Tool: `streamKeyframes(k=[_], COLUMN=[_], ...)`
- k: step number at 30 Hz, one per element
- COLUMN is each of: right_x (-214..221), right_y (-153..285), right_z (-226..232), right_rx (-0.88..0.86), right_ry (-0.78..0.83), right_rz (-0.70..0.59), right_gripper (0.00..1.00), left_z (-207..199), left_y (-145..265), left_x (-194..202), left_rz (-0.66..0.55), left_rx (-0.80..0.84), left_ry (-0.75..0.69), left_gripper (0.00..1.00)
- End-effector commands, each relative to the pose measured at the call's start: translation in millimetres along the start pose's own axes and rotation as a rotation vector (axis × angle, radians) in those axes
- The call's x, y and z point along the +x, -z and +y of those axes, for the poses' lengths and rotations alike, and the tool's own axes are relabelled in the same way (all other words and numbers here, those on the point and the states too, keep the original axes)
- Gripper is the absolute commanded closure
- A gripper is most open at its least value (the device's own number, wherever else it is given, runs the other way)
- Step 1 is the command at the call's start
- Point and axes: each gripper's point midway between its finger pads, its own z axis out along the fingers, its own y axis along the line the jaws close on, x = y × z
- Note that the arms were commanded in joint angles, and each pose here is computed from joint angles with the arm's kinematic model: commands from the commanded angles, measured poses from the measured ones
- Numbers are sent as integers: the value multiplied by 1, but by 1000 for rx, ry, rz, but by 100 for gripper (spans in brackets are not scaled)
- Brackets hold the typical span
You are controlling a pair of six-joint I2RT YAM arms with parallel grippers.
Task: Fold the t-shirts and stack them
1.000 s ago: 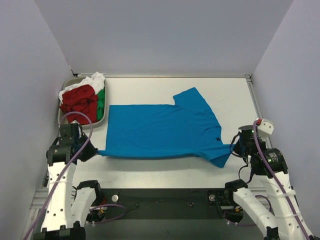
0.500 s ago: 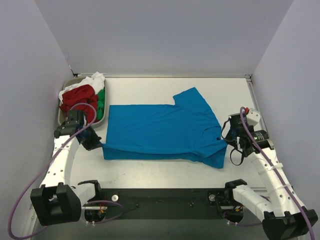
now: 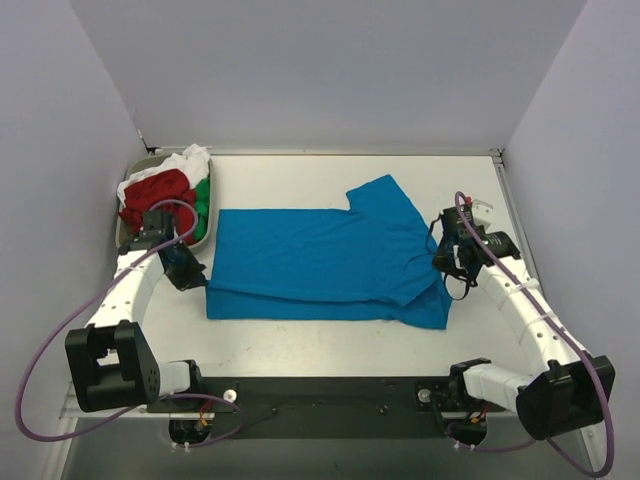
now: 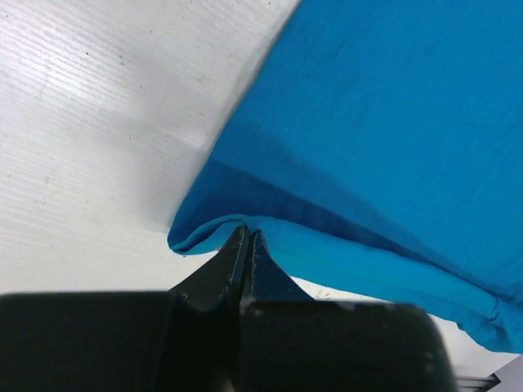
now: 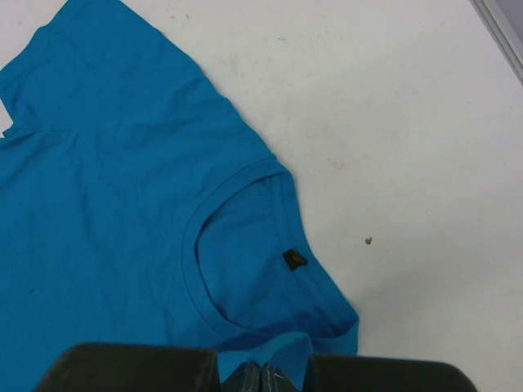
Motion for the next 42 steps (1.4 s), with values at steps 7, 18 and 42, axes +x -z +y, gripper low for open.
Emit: streamKeyframes(k=[7,18,42], right_x=[-43,-48,-54], right_y=[9,-8,-78], right_z=[25,51,83], right_rx=[-49,-52,28], right_ry=[11,71,94], right_rz=[-74,-48,24], right_gripper=[100,100,100], left_z=[-12,-15,-35], left_y=[4,-8,-64], left_x=[-29,-37,-47], left_rz=[-94,-91,-17], left_rx=[29,17,-113], left_ry=[-18,-2,-23], left_gripper=[100,100,100])
